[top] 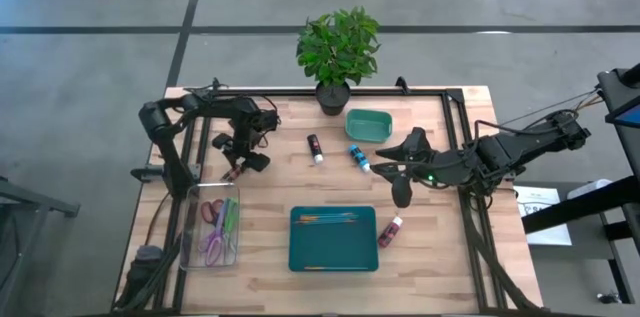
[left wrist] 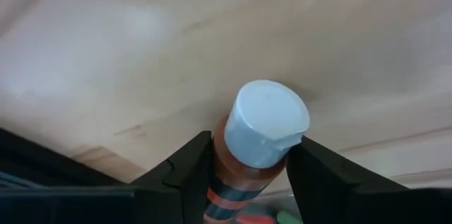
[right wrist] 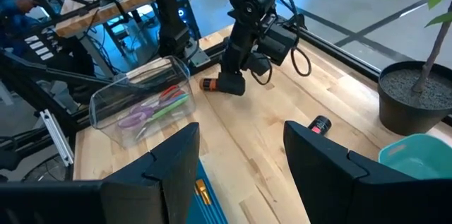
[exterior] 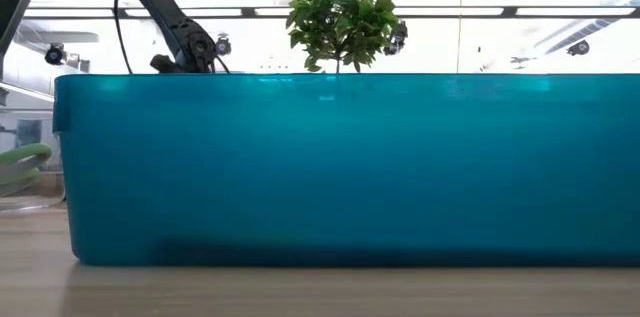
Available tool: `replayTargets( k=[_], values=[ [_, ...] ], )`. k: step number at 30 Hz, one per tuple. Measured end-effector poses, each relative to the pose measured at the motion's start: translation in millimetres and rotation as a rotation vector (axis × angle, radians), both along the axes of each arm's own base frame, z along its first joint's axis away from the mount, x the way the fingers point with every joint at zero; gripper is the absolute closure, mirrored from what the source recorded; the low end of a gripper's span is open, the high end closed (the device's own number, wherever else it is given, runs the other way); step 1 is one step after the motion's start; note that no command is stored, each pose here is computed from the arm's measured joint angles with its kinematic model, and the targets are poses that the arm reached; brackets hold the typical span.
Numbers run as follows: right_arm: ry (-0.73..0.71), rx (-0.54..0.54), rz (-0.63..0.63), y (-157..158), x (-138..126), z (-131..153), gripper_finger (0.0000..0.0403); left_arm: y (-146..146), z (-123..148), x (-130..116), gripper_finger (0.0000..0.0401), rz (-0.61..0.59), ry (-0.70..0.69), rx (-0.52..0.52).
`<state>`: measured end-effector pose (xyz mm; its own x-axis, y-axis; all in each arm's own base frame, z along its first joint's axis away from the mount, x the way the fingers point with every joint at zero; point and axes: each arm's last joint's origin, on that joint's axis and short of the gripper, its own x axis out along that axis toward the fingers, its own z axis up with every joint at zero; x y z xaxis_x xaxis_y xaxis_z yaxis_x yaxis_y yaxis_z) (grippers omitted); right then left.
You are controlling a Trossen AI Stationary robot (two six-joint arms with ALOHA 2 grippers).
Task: Pick & Place Paint Supplies
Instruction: Put the brown paint bottle into the green bin
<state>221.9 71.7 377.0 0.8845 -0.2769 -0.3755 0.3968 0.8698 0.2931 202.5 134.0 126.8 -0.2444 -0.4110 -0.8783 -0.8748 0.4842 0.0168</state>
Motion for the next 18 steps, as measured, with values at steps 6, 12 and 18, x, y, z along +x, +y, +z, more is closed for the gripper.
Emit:
replayTargets(
  k=[6,12,18],
  values=[
    [-0.001,-0.002,-0.005,0,0,0,0.0199,10,14,15,0.0232,-0.006,-0.07,0.045],
    [-0.009,-0.004,-0.031,-1,0,0,0.0199,17,45,32,0.0233,-0.017,-0.193,0.117],
    [-0.021,0.001,-0.061,-2,0,1,0.0199,14,87,41,0.0233,-0.035,-0.351,0.221]
  ],
)
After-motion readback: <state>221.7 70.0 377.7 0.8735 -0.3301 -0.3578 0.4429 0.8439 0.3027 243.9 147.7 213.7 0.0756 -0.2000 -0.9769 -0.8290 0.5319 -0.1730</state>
